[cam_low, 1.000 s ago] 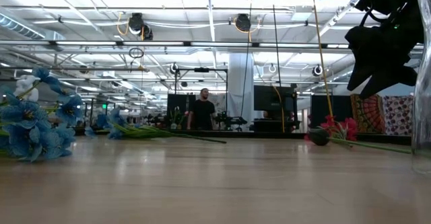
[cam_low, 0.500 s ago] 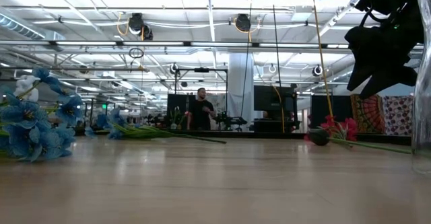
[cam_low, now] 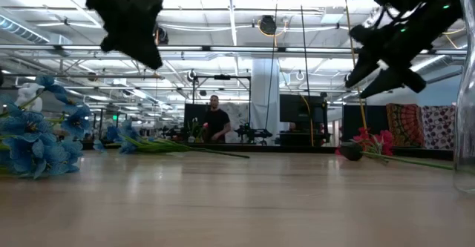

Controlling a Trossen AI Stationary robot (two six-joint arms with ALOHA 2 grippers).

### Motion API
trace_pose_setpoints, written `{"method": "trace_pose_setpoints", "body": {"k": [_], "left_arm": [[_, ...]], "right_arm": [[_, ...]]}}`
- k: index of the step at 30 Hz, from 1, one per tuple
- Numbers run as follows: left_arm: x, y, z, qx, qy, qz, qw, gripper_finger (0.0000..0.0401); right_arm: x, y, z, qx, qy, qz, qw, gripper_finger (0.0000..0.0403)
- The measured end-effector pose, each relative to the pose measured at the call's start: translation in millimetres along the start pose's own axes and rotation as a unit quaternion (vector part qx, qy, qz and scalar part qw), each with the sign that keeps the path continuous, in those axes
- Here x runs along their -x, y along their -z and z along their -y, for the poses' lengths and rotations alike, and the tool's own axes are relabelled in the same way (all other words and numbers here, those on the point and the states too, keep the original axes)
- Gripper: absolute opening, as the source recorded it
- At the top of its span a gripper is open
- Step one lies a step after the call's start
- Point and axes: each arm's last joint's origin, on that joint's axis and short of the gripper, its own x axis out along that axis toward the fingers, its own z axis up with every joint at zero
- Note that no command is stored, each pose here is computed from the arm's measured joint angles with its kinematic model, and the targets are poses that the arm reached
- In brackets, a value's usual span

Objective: Sort flowers into vase by color
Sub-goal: Put the red flowers into the transparent vase

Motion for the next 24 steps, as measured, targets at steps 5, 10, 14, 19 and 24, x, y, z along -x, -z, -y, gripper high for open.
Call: {"method": "trace_pose_setpoints", "body": {"k": [5, 10, 14, 19, 24], "left_arm": [[-10, 17, -38, 0.032, 0.025, 0.009, 0.999, 0.0099], [-11, 20, -60, 0.032, 0.05, 0.016, 0.998, 0.0099], [-10, 15, -67, 0.029, 0.064, 0.036, 0.997, 0.0099], [-9, 9, -66, 0.015, 0.09, 0.058, 0.994, 0.0099], [-9, 9, -65, 0.006, 0.098, 0.059, 0.993, 0.0099]], "right_arm": [[-22, -22, -7, -0.024, 0.079, -0.016, 0.996, 0.021], [-44, -52, -3, -0.05, 0.217, -0.08, 0.972, 0.021], [-63, -66, 8, -0.086, 0.285, -0.12, 0.947, 0.021], [-83, -62, 31, -0.161, 0.308, -0.175, 0.921, 0.021], [-87, -58, 44, -0.207, 0.327, -0.176, 0.905, 0.021]]}}
